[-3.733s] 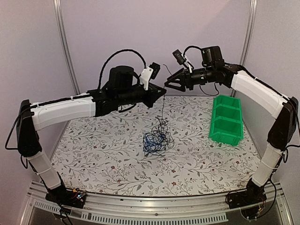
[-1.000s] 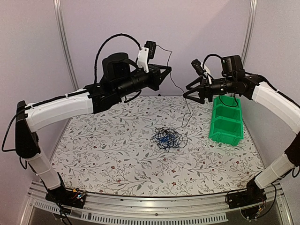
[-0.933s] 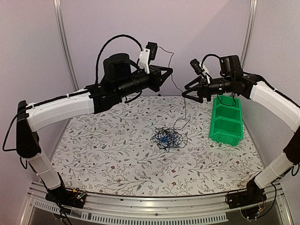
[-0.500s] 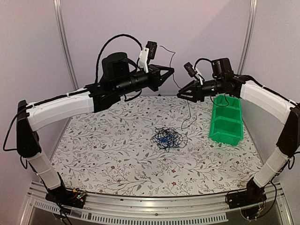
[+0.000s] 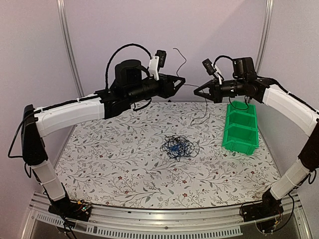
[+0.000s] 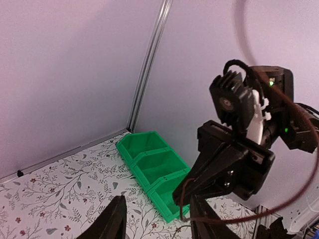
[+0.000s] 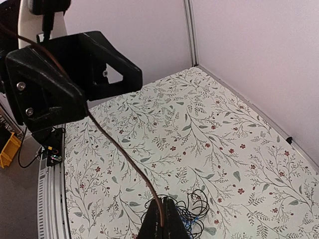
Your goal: Untangle the cables
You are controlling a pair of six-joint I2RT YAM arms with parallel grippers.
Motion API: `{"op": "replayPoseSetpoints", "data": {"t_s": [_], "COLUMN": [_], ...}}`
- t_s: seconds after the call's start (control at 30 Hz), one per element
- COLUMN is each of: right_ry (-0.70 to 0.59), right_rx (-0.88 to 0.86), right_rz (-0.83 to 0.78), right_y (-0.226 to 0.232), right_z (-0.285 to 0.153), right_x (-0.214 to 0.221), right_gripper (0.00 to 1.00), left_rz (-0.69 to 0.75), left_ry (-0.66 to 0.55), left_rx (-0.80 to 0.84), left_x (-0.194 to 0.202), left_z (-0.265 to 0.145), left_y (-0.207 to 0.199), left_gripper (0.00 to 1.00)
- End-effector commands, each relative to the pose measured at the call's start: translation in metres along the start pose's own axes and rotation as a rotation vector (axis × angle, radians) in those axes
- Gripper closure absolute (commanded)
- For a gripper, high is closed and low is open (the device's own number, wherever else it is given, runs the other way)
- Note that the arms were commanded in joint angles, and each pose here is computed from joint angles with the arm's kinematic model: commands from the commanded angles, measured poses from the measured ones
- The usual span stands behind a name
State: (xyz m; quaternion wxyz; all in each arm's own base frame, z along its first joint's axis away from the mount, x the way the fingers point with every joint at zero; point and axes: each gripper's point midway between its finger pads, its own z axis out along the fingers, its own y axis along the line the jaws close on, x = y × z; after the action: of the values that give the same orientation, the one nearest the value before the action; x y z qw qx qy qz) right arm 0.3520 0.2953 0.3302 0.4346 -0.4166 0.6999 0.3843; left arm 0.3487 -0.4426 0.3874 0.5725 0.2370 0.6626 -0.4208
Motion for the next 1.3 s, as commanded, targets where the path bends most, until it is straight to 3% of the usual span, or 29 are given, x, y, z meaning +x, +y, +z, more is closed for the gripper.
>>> {"op": "replayPoseSetpoints", "data": {"t_s": [0.0, 0.47, 0.83, 1.27], "right_ry": [-0.033, 0.083, 0.175, 0.156], "right_rx": [0.152, 0.564, 0.644, 0.766], "right_rz": [0.042, 0.130, 0.222, 0.397], "right_y": [-0.030, -0.123, -0.141, -0.185], "right_z": [-0.044, -0.136, -0.156, -0.185], "right_x": [-0.002, 0.085, 0.151, 0.196], "right_gripper": [1.00, 1.00, 1.00, 1.00], "left_rz": [-0.076, -0.093, -0.114, -0.114], "left_ry": [0.060, 0.152, 0.172, 0.193], "left_rx": [-0.144, -0.155, -0.129, -0.111], "left_x": [0.022, 0.060, 0.067, 0.072], "left_z": [-0.002, -0.019, -0.011, -0.007], "left_y": [0.044, 0.053, 0.054, 0.051], "left_gripper": [0.49, 0.45, 0.47, 0.48]}}
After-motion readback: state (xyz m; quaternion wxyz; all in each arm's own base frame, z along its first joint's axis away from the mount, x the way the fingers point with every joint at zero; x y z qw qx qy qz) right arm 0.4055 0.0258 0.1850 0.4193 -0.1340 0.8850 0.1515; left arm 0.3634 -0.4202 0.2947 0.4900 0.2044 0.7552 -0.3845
